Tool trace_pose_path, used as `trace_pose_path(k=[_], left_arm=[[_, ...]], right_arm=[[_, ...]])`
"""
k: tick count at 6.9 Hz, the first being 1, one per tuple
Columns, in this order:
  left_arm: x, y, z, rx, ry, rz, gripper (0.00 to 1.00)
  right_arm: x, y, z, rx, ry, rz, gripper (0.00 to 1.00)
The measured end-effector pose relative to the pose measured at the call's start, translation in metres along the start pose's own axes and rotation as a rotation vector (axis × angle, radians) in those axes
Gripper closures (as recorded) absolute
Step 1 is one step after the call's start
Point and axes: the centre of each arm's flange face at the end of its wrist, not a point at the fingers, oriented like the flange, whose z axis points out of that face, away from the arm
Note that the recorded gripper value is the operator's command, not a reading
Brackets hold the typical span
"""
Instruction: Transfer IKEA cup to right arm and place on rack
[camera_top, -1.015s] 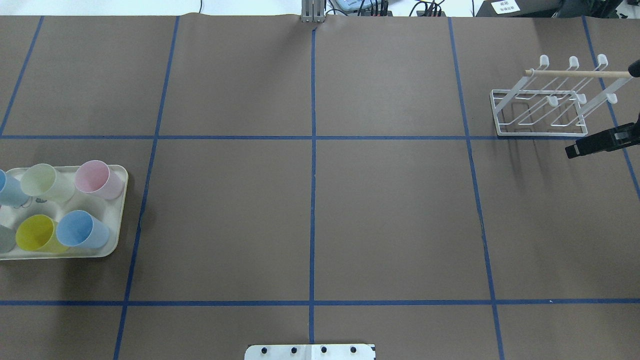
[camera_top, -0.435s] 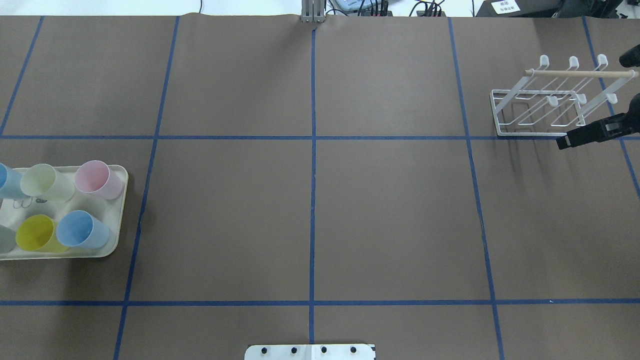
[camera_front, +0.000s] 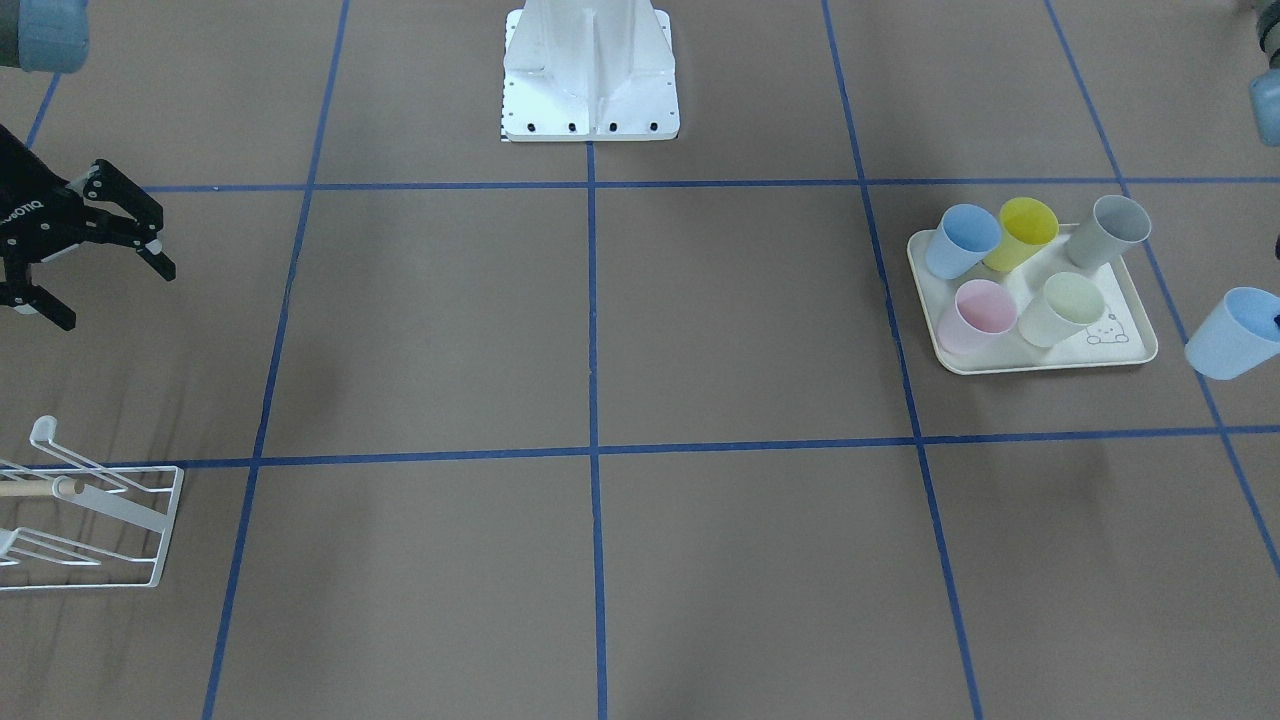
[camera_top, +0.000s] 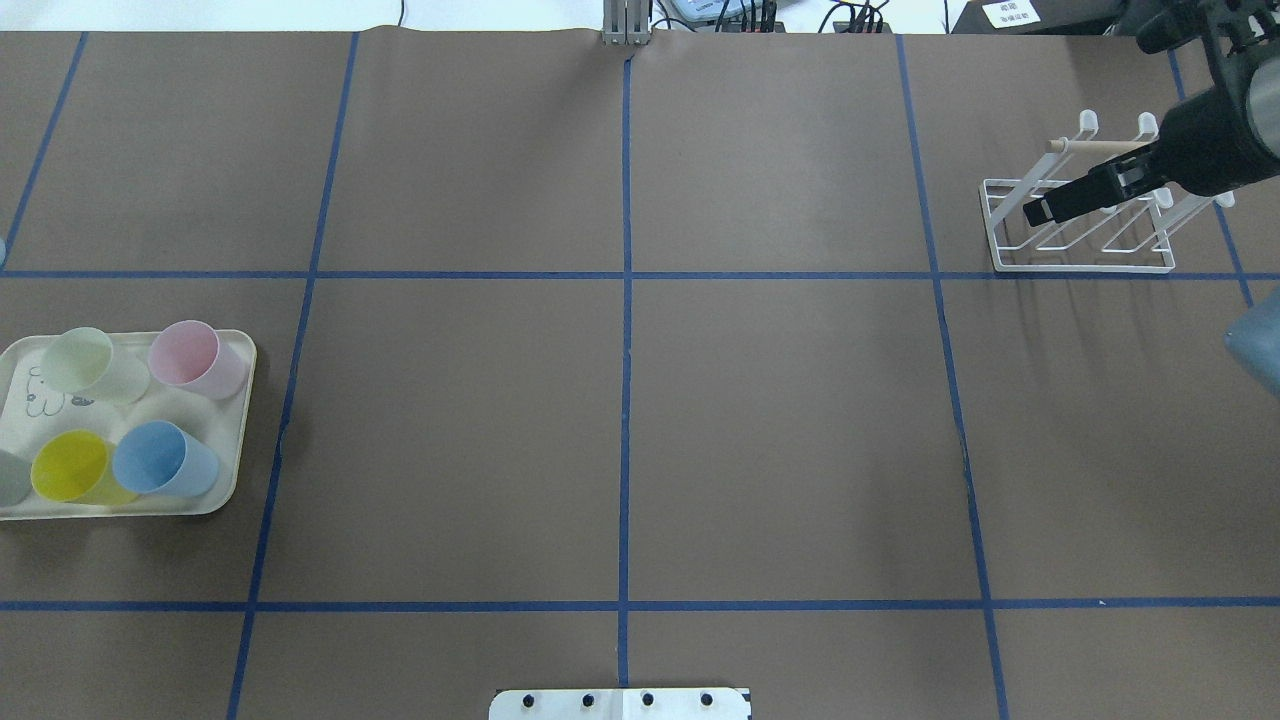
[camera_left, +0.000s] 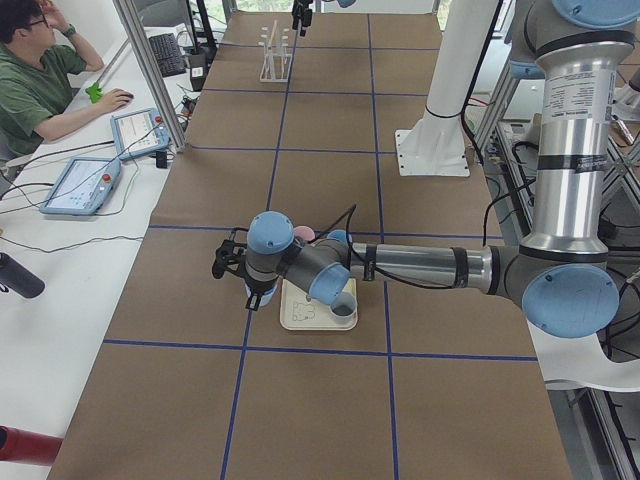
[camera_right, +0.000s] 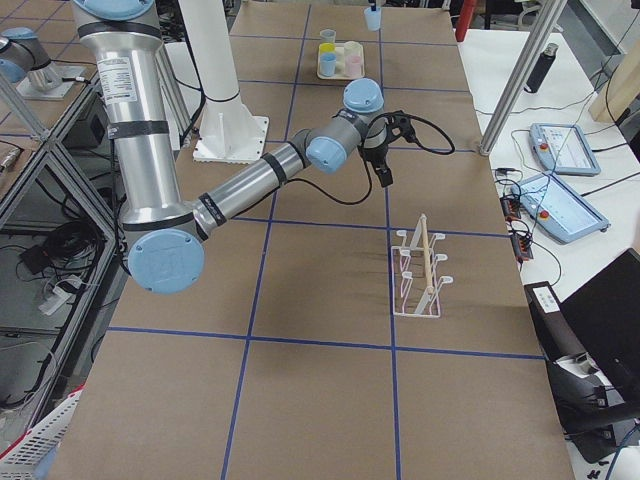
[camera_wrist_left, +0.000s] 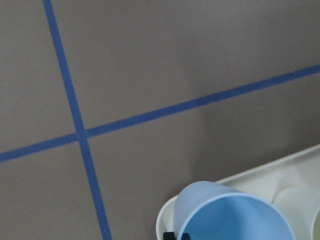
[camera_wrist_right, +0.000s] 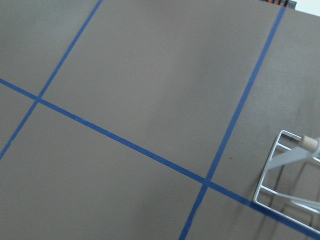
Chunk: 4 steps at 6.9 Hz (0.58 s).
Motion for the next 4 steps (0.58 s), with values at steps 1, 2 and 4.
trace_pose_path(k=[1, 2, 4], left_arm=[[0.026, -0.011, -0.021, 0.016, 0.054, -0.084, 1.00], [0.054, -0.018, -0.041, 0.026, 0.112, -0.165, 1.00], [0.111, -0.026, -0.082, 0.018, 0.243, -0.312, 1.00]], right_arm=[[-0.004, -0.007, 0.011, 0.057, -0.032, -0.075, 0.01], [-0.007, -0.015, 0.021, 0.127, -0.048, -0.141, 0.01], [-0.033, -0.038, 0.043, 0.249, -0.014, -0.230, 0.01]])
